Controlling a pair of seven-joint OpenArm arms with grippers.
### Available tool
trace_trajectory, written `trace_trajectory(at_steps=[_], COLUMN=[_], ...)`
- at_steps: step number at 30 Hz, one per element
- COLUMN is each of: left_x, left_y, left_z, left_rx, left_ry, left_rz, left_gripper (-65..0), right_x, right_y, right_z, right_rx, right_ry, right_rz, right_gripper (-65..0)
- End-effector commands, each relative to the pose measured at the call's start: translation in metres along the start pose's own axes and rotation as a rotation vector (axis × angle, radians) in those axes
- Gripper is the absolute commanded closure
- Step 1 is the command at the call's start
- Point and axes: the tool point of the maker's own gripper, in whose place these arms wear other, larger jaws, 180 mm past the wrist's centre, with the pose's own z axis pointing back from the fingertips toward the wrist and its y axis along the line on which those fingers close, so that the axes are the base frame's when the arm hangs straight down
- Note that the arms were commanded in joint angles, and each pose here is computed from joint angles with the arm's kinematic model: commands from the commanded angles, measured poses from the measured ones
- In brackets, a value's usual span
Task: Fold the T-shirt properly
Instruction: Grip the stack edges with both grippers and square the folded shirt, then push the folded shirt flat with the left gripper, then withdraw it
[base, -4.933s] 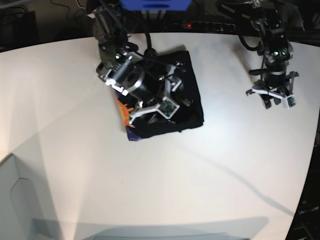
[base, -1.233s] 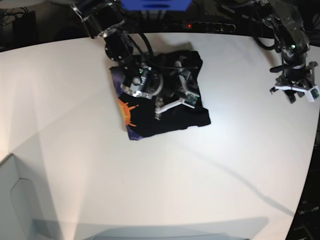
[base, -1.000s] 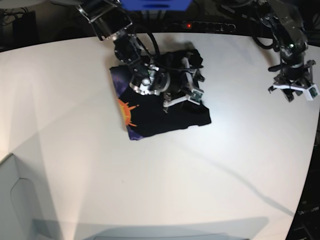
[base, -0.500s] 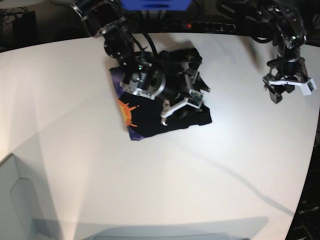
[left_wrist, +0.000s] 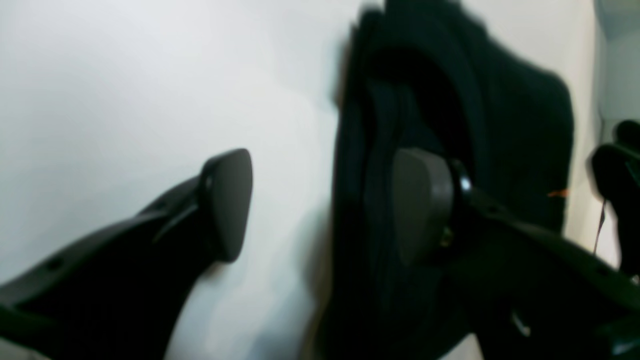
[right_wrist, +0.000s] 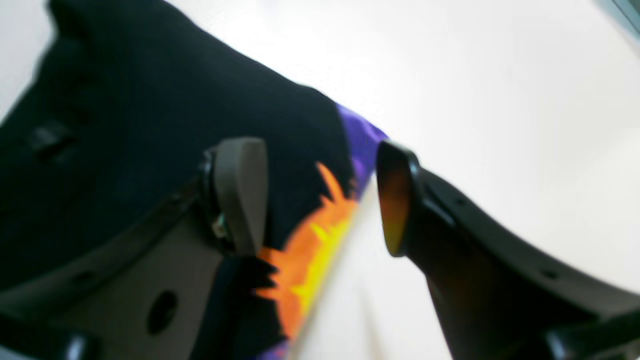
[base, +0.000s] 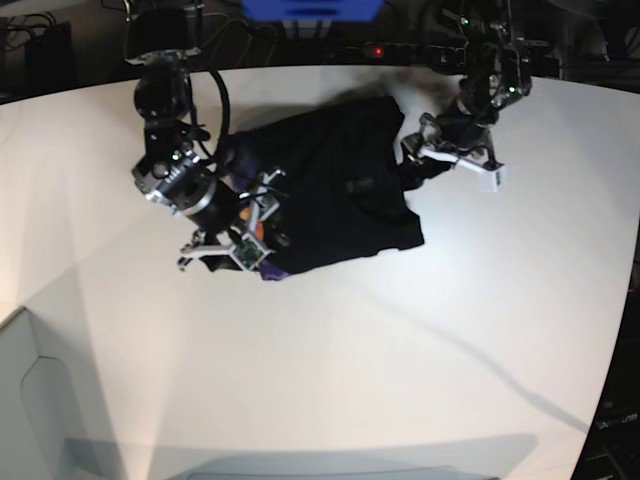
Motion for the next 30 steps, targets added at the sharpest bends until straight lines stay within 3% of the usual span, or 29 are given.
trace_trajectory(at_steps=[1, 9, 17, 20, 24, 30], left_x=[0.002, -0.025, -0.038, -0.040, -0.035, -0.021], left_y=[-0.003, -0.017, -0.009, 0.004, 0.004, -0.020], left_z=[-0.003, -0.031, -0.045, -0.048, -0.059, -0.085], left_rx=[-0.014, -0.055, -0.034, -0.008, -0.010, -0.046], left_ry=[-0.001, 0.107, 0.159, 0.189, 0.248, 0.361], left_rz=[-0.010, -0.024, -0.008, -0.030, -0.164, -0.497], left_gripper=[-42.2, -40.2, -0.1, -0.8, 0.0, 0.0], right_x=[0.013, -0.005, -0.014, -0.018, -0.022, -0.030], right_y=[-0.008, -0.028, -0.048, -0.055, -0.067, -0.085], right_z=[0.004, 0.014, 0.022, 0.026, 0.031, 0.041], right_rx=[-0.022, -0.084, -0.140, -0.161, -0.197, -0.251], right_ry=[-0.054, -0.023, -0.010, -0.004, -0.002, 0.008], right_rz=[-0.011, -0.055, -0.084, -0.095, -0.113, -0.137], right_gripper=[-35.4, -35.3, -35.2, -35.2, -35.2, -35.2])
